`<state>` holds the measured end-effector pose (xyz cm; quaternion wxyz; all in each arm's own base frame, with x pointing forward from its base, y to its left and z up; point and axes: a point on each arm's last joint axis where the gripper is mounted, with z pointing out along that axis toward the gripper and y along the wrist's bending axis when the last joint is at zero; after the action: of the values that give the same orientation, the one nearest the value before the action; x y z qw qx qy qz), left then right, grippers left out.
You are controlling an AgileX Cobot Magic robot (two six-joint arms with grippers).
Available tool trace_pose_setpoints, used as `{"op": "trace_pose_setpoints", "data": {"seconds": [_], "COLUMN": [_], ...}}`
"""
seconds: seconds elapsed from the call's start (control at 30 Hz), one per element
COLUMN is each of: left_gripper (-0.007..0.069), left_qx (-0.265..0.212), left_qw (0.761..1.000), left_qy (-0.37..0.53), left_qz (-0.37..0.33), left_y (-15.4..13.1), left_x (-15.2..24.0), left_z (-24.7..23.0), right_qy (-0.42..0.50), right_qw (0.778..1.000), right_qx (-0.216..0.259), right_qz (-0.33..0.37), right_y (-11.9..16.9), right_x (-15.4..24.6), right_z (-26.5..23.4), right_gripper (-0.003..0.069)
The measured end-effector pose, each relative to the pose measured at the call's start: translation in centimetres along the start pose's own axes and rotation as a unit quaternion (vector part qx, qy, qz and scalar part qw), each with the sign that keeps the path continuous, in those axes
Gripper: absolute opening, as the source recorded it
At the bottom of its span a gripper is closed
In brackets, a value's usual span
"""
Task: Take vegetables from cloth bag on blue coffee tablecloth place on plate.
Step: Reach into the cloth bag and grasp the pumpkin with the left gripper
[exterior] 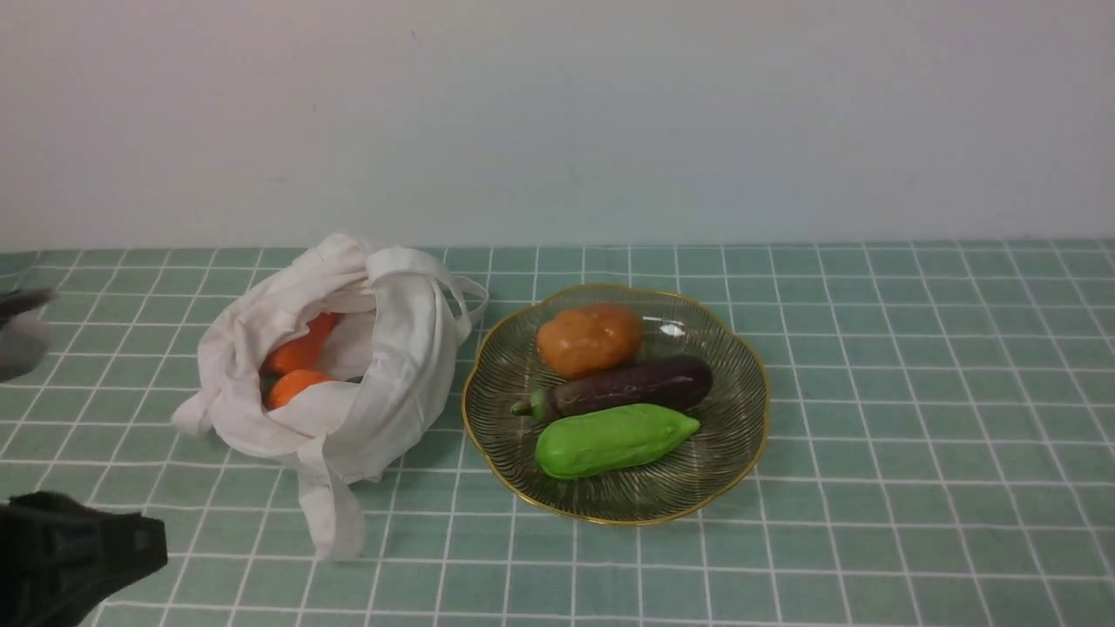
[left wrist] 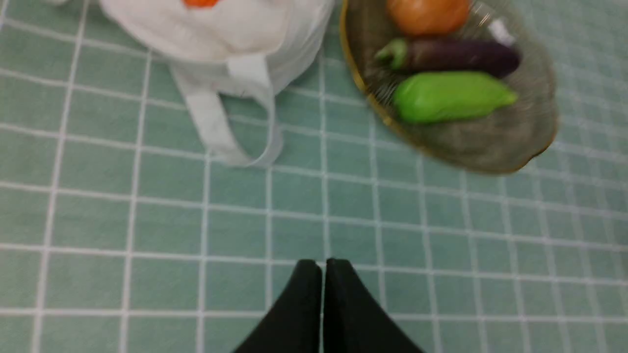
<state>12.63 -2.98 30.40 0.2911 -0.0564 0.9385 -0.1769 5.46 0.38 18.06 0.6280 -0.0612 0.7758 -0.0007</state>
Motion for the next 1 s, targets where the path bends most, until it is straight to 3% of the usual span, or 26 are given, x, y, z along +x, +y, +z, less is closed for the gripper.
{"op": "trace_pose_setpoints", "data": {"seconds": [0.13,0.27,0.43,0.53,0.73,1.0], "left_gripper": [-0.0005,0.0025,0.0138,0.0264,0.0422,0.0527], "left_qx": [-0.058,-0.073,-0.081,-0.094,-0.101,-0.1], "left_qw": [0.994,0.992,0.991,0.991,0.99,0.982], "left_qy": [0.081,0.092,0.099,0.084,0.088,0.144], "left_qz": [0.033,0.039,0.041,0.05,0.054,0.064], "left_y": [0.2,0.1,0.1,0.5,1.8,3.5], "left_x": [-5.7,-9.2,-12.4,-14.3,-15.3,-14.4], "left_z": [2.9,4.5,7.0,8.8,13.6,18.9], "right_qy": [0.0,0.0,0.0,0.0,0.0,0.0], "right_qw": [1.0,1.0,1.0,1.0,1.0,1.0], "right_qx": [0.0,0.0,0.0,0.0,0.0,0.0], "right_qz": [0.0,0.0,0.0,0.0,0.0,0.0], "right_y": [0.0,0.0,0.0,0.0,0.0,0.0], "right_x": [0.0,0.0,0.0,0.0,0.0,0.0], "right_z": [0.0,0.0,0.0,0.0,0.0,0.0], "right_gripper": [-0.0015,-0.0015,-0.0015,-0.0015,-0.0015,-0.0015]}}
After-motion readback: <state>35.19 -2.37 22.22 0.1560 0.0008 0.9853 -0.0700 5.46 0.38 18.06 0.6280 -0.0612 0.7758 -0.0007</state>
